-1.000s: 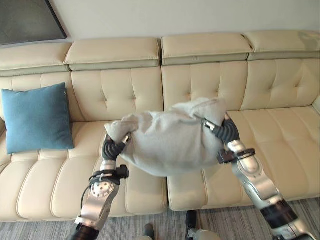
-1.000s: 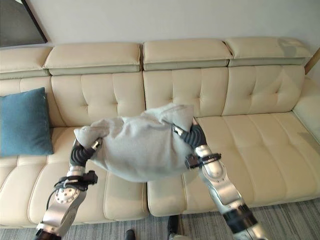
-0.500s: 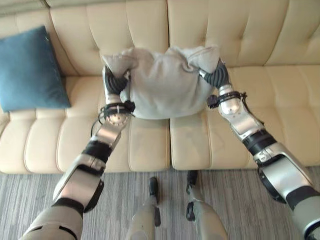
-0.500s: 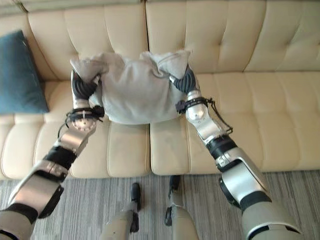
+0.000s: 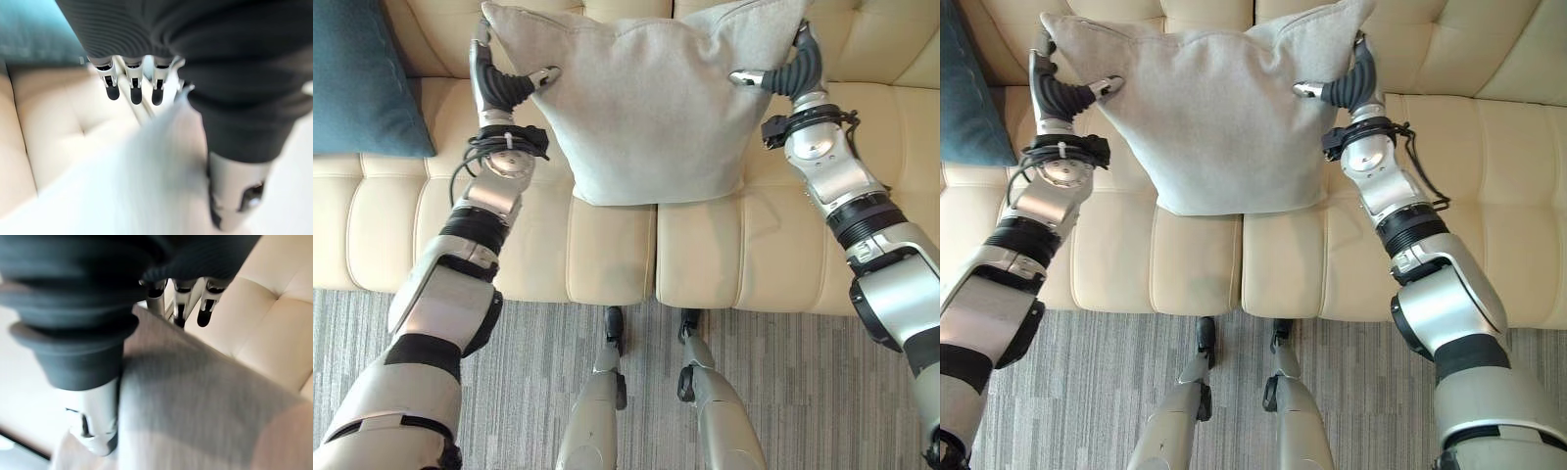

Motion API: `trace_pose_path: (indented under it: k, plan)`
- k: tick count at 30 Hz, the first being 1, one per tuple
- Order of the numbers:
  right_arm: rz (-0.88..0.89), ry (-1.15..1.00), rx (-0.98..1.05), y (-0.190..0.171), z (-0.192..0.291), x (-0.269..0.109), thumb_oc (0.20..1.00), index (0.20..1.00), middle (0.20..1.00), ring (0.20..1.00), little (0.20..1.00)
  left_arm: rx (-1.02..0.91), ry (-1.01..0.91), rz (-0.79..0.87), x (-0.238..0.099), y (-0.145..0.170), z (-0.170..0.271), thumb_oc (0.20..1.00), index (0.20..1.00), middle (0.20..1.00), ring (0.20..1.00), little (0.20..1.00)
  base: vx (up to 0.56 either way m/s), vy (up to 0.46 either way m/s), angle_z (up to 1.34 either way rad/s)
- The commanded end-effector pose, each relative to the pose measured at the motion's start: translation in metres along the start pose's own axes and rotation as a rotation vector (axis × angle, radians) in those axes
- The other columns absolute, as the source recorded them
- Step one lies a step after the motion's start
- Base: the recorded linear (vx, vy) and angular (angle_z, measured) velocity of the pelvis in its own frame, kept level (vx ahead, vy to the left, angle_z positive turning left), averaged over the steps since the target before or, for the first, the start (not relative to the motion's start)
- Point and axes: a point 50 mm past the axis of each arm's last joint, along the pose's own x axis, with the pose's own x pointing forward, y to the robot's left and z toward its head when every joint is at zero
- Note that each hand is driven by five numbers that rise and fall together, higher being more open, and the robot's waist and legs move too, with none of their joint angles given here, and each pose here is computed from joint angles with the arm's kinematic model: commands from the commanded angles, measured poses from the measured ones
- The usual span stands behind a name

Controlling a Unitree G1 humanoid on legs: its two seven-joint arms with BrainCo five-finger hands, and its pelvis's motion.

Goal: Pick up all the scattered cushions and arrange them neatly on the sofa.

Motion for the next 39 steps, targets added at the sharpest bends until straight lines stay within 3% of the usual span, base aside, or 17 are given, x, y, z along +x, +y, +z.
trace_pose_path:
  k: [1, 6, 10, 12, 15, 16, 17, 18, 19, 24, 25, 26, 27, 31, 34, 39]
  plan:
    - [-0.083, -0.137, 0.166, -0.021, 0.044, 0.020, 1.000, 1.000, 1.000, 1.000, 1.000, -0.192, -0.051, 0.035, 0.015, 0.017, 0.023, 1.000, 1.000, 1.000, 1.000, 1.000, 0.00, 0.000, 0.00]
    - [-0.147, -0.090, 0.257, -0.048, 0.025, 0.015, 1.000, 1.000, 1.000, 1.000, 1.000, -0.240, 0.053, 0.072, 0.008, 0.048, -0.011, 1.000, 1.000, 1.000, 1.000, 1.000, 0.01, 0.016, -0.03]
    - [-0.173, -0.076, 0.280, -0.059, 0.012, 0.007, 1.000, 1.000, 1.000, 1.000, 1.000, -0.270, 0.071, 0.063, -0.005, 0.050, -0.024, 1.000, 1.000, 1.000, 1.000, 1.000, 0.00, 0.014, -0.05]
    - [-0.132, -0.066, 0.281, -0.060, -0.007, -0.012, 1.000, 1.000, 1.000, 1.000, 1.000, -0.306, 0.033, -0.023, -0.029, 0.035, -0.030, 1.000, 1.000, 1.000, 1.000, 1.000, 0.00, 0.000, 0.00]
    - [0.005, 0.029, 0.247, -0.051, -0.059, -0.076, 1.000, 1.000, 1.000, 1.000, 1.000, -0.285, 0.135, -0.225, -0.107, 0.014, -0.071, 1.000, 1.000, 1.000, 1.000, 1.000, 0.00, 0.005, -0.02]
    - [0.005, 0.032, 0.246, -0.051, -0.059, -0.077, 1.000, 1.000, 1.000, 1.000, 1.000, -0.284, 0.137, -0.227, -0.108, 0.014, -0.072, 1.000, 1.000, 1.000, 1.000, 1.000, 0.04, 0.013, -0.12]
    - [0.048, 0.077, 0.236, -0.046, -0.074, -0.098, 1.000, 1.000, 1.000, 1.000, 1.000, -0.283, 0.183, -0.268, -0.130, 0.014, -0.083, 1.000, 1.000, 1.000, 1.000, 1.000, 0.06, 0.016, -0.18]
    - [0.115, 0.174, 0.227, -0.038, -0.100, -0.140, 1.000, 1.000, 1.000, 1.000, 1.000, -0.252, 0.301, -0.356, -0.174, 0.014, -0.107, 1.000, 1.000, 1.000, 1.000, 1.000, 0.07, 0.016, -0.20]
    - [0.115, 0.175, 0.227, -0.038, -0.100, -0.140, 1.000, 1.000, 1.000, 1.000, 1.000, -0.251, 0.301, -0.356, -0.175, 0.015, -0.107, 1.000, 1.000, 1.000, 1.000, 1.000, 0.07, 0.031, -0.16]
    - [0.347, 0.392, 0.094, -0.029, -0.137, -0.239, 1.000, 1.000, 1.000, 1.000, 1.000, -0.085, 0.588, -0.512, -0.270, 0.048, -0.151, 1.000, 1.000, 1.000, 1.000, 1.000, 0.06, 0.044, -0.13]
    - [0.347, 0.393, 0.094, -0.029, -0.137, -0.239, 1.000, 1.000, 1.000, 1.000, 1.000, -0.085, 0.588, -0.512, -0.270, 0.048, -0.151, 1.000, 1.000, 1.000, 1.000, 1.000, 0.07, 0.060, -0.21]
    - [0.461, 0.563, 0.045, -0.026, -0.157, -0.293, 1.000, 1.000, 1.000, 1.000, 1.000, 0.011, 0.740, -0.573, -0.316, 0.064, -0.167, 1.000, 1.000, 1.000, 1.000, 1.000, 0.06, 0.052, -0.18]
    - [0.461, 0.563, 0.045, -0.026, -0.157, -0.293, 1.000, 1.000, 1.000, 1.000, 1.000, 0.012, 0.741, -0.573, -0.316, 0.064, -0.167, 1.000, 1.000, 1.000, 1.000, 1.000, 0.07, 0.068, -0.09]
    - [0.529, 0.781, 0.004, -0.028, -0.176, -0.353, 1.000, 1.000, 1.000, 1.000, 1.000, 0.139, 0.894, -0.663, -0.364, 0.075, -0.181, 1.000, 1.000, 1.000, 1.000, 1.000, 0.03, 0.058, -0.06]
    - [0.527, 0.931, -0.018, -0.032, -0.187, -0.387, 1.000, 1.000, 1.000, 1.000, 1.000, 0.131, 1.036, -0.626, -0.395, 0.079, -0.189, 1.000, 1.000, 1.000, 1.000, 1.000, -0.01, 0.094, -0.06]
    - [0.474, 0.996, -0.001, -0.032, -0.193, -0.397, 1.000, 1.000, 1.000, 1.000, 1.000, 0.122, 1.089, -0.587, -0.403, 0.081, -0.193, 1.000, 1.000, 1.000, 1.000, 1.000, -0.11, 0.077, -0.29]
